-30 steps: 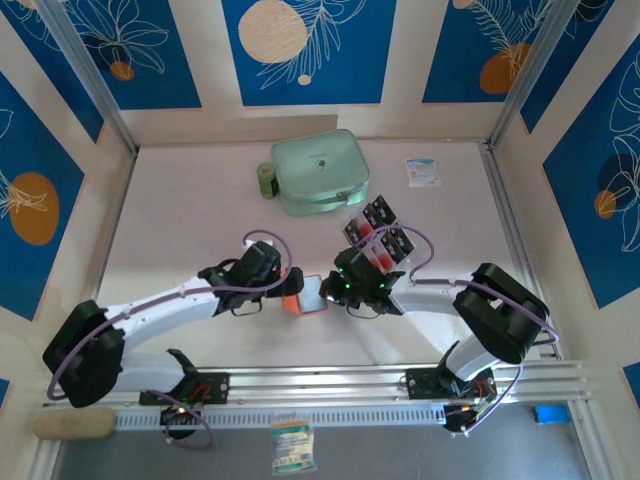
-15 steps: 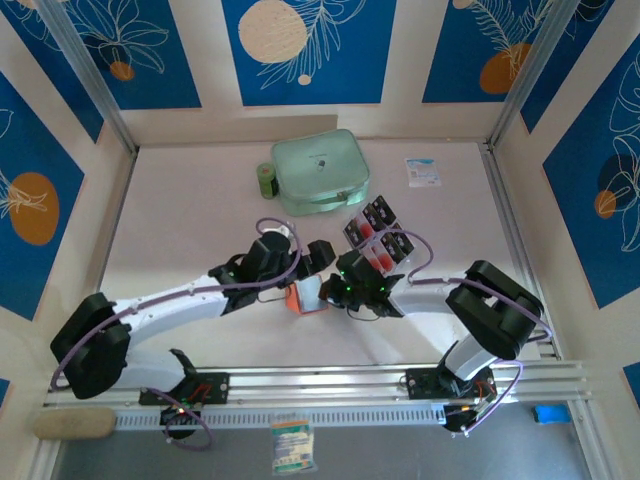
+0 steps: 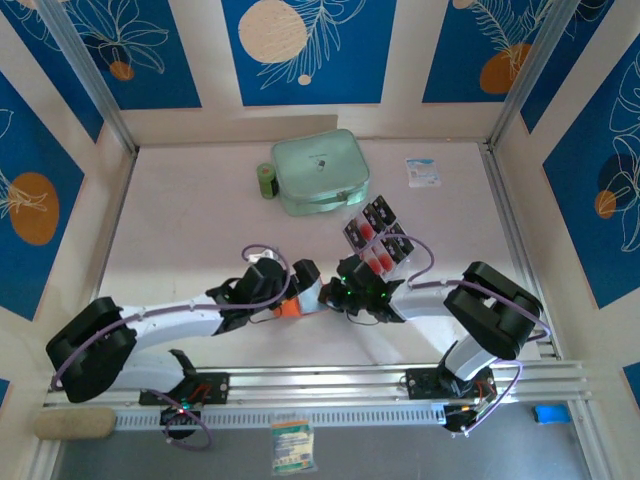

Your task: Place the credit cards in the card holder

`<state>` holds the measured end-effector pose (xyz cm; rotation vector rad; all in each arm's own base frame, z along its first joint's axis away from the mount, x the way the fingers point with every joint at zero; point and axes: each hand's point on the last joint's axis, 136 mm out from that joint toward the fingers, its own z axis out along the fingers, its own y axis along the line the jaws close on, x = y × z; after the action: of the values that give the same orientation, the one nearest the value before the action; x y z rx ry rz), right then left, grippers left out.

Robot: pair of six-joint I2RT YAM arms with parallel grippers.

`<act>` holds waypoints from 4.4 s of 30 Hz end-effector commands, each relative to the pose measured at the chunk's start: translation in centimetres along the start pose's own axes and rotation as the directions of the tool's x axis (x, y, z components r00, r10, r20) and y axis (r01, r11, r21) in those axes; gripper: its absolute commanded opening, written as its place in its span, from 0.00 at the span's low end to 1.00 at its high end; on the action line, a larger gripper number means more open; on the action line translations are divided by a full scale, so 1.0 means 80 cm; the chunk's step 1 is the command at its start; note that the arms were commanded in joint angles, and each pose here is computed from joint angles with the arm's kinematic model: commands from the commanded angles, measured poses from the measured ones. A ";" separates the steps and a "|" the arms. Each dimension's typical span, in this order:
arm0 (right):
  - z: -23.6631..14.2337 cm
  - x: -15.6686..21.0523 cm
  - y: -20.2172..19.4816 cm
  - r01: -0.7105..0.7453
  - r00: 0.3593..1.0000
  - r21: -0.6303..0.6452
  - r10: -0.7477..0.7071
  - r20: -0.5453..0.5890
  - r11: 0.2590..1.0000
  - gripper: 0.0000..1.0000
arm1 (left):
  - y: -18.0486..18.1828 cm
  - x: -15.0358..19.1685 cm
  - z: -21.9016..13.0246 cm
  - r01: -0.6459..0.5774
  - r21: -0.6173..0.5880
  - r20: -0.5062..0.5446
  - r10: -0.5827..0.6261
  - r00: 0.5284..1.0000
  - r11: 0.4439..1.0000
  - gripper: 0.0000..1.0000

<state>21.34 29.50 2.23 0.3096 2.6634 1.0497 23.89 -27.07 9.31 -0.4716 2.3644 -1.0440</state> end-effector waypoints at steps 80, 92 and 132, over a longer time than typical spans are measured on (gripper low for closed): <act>-0.021 -0.043 -0.017 0.159 0.987 0.218 -0.152 -0.049 0.963 0.00 | 0.055 0.004 0.009 -0.511 -0.183 -0.201 0.477 0.856 0.840 1.00; -0.026 -0.010 -0.034 0.058 0.998 0.184 -0.050 -0.048 0.981 0.00 | 0.074 0.016 0.012 -0.429 -0.237 -0.240 0.376 0.895 0.872 1.00; 0.010 -0.036 0.028 0.110 0.982 0.049 -0.100 -0.163 0.993 0.00 | 0.071 0.005 0.000 -0.502 -0.206 -0.191 0.469 0.862 0.840 0.96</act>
<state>25.00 30.33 3.93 0.1208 2.8052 0.9620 22.71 -24.24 4.63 0.1282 2.5720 -0.5775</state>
